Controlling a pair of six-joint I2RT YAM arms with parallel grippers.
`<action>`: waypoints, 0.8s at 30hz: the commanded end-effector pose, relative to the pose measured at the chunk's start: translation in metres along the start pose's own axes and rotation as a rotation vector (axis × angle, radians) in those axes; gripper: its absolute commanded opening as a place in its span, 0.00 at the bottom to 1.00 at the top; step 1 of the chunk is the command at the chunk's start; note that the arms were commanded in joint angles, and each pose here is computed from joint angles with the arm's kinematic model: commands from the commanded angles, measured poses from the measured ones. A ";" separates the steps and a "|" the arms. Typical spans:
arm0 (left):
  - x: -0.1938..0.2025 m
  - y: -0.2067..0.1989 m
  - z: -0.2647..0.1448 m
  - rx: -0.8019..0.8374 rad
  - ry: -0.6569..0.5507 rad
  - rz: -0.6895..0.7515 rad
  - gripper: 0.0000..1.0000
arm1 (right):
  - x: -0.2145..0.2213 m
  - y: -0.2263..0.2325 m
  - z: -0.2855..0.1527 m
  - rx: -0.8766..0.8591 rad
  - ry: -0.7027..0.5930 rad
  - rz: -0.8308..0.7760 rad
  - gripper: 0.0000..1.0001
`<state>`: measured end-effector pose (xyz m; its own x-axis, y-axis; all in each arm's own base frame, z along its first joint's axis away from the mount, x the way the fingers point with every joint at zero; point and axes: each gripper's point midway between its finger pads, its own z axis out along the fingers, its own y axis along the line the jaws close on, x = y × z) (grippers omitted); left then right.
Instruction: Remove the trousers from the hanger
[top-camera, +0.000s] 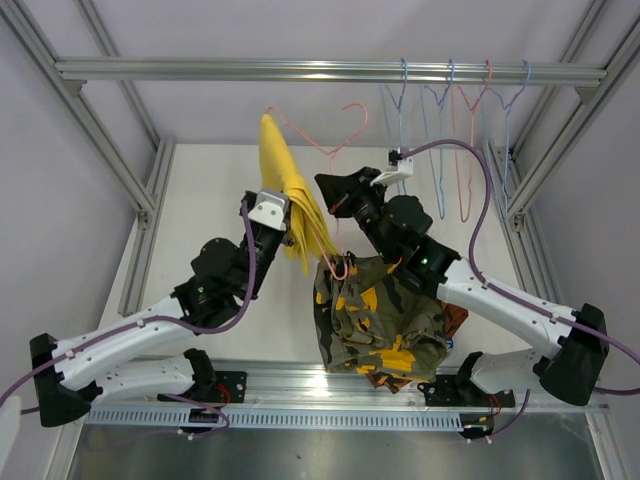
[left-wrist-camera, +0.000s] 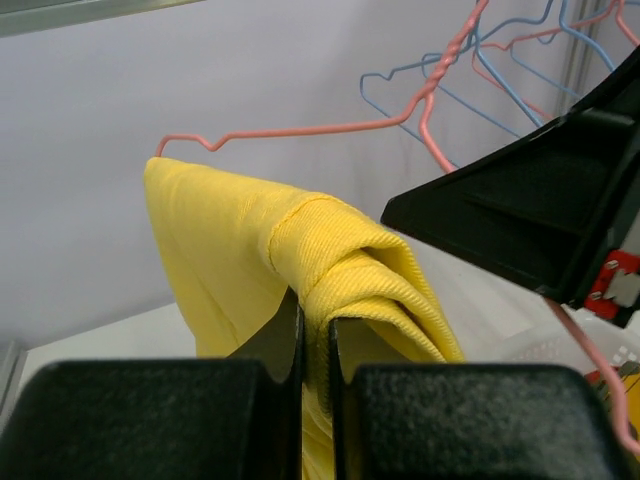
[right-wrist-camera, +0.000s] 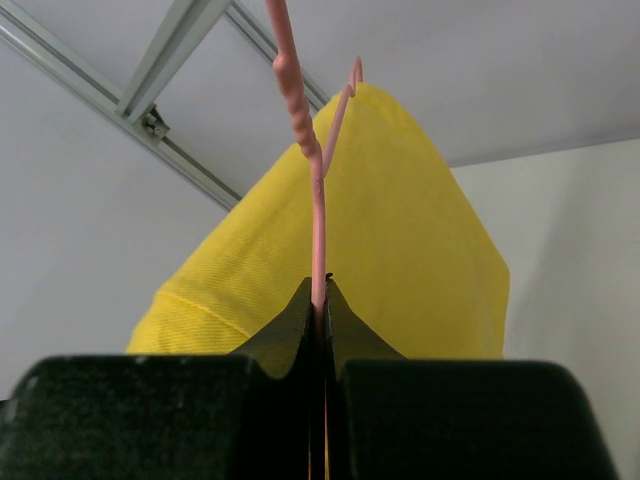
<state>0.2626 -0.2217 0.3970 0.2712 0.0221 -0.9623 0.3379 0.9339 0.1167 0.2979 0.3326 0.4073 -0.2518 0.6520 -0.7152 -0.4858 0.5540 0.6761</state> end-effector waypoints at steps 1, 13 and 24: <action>-0.107 0.027 -0.009 0.002 -0.248 -0.183 0.01 | 0.001 -0.003 0.008 0.011 -0.040 0.018 0.00; -0.212 0.096 -0.047 -0.069 -0.399 -0.224 0.01 | 0.042 -0.021 0.023 0.041 0.023 -0.005 0.00; -0.225 0.133 -0.093 -0.056 -0.407 -0.226 0.00 | 0.059 -0.023 0.024 0.042 0.054 -0.079 0.00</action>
<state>0.1897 -0.0991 0.5717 0.4493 -0.2031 -0.8700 0.3325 0.9419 -0.0482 0.3154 0.3750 0.3362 -0.3200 0.5619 -0.7628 -0.4496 0.6187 0.6443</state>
